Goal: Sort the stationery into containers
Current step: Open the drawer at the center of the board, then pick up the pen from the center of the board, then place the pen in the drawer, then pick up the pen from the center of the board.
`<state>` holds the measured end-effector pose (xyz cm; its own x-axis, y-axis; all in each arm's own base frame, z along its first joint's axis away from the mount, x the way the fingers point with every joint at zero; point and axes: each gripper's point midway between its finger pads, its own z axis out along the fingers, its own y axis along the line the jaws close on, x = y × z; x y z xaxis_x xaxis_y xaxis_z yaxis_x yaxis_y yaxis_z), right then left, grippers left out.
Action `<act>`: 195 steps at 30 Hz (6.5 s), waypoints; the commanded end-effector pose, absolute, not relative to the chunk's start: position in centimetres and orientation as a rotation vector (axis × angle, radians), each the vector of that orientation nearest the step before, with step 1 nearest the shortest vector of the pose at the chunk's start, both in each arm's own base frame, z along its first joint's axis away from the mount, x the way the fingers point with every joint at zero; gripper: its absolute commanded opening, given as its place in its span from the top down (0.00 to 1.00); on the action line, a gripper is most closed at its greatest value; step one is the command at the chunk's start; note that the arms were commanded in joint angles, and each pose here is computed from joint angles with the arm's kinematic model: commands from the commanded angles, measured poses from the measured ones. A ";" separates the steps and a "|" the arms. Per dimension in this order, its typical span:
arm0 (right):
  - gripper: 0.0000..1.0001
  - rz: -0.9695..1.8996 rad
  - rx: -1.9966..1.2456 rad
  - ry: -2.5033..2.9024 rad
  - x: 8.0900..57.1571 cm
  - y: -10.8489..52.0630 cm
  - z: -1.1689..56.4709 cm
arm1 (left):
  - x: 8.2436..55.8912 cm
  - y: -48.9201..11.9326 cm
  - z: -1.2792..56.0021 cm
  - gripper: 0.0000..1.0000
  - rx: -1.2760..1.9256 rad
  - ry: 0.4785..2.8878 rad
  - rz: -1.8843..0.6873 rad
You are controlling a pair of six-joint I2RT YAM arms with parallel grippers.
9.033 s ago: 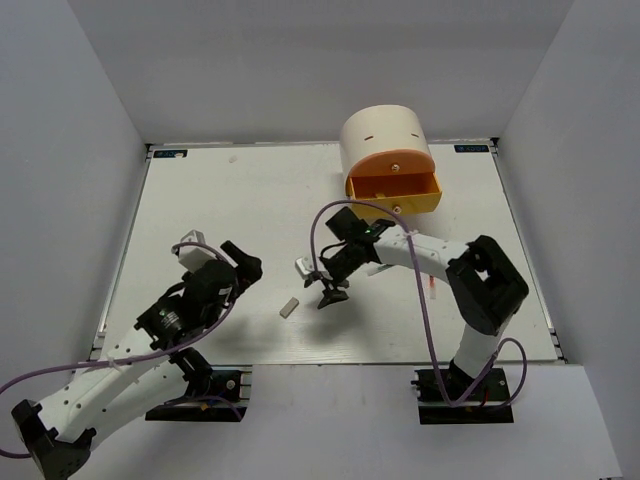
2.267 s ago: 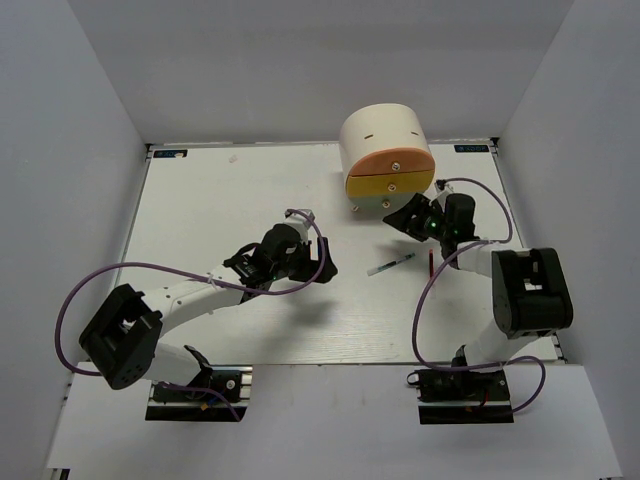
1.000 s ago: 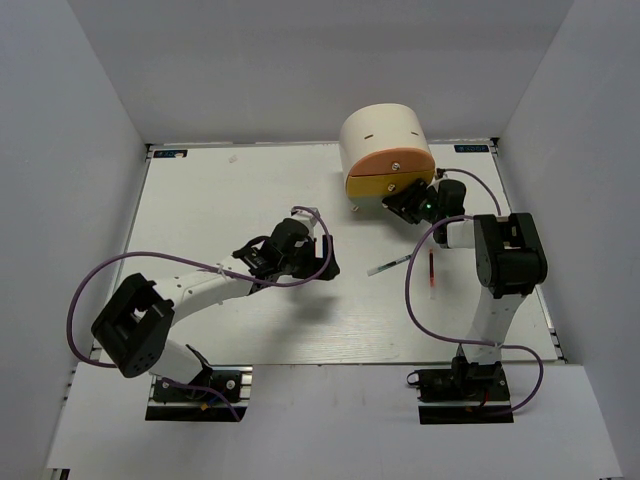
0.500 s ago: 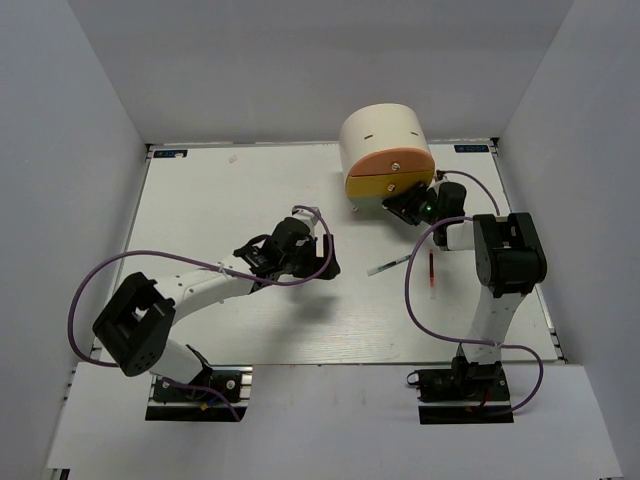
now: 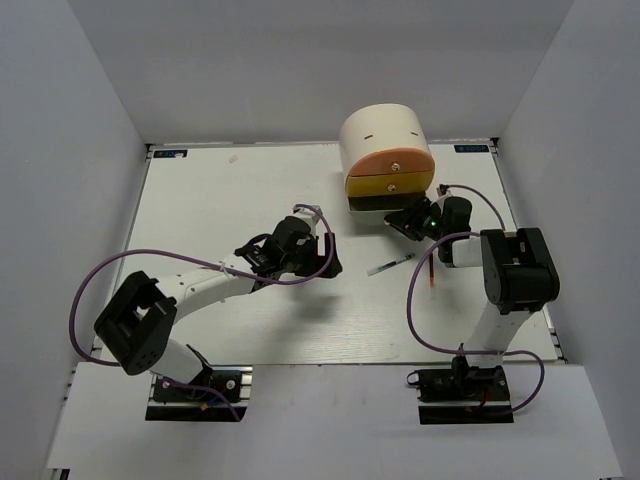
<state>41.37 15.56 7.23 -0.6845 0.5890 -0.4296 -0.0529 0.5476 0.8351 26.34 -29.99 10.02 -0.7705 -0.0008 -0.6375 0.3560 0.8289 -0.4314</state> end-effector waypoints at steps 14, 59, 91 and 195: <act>0.32 1.166 0.326 2.030 39.4 15.5 9.8 | 27.4 -34.4 13.7 0.03 0.535 2.197 -0.770; 0.88 0.668 -0.047 1.947 34.0 3.3 17.9 | 31.0 -46.5 4.9 0.43 1.102 2.195 -0.254; 0.59 0.711 -0.033 1.973 33.0 3.8 16.8 | 27.4 -43.0 1.3 0.78 1.205 2.275 -0.273; 0.10 0.458 -0.526 2.154 30.2 3.4 11.1 | 28.6 -29.2 22.2 0.00 0.430 1.876 -0.561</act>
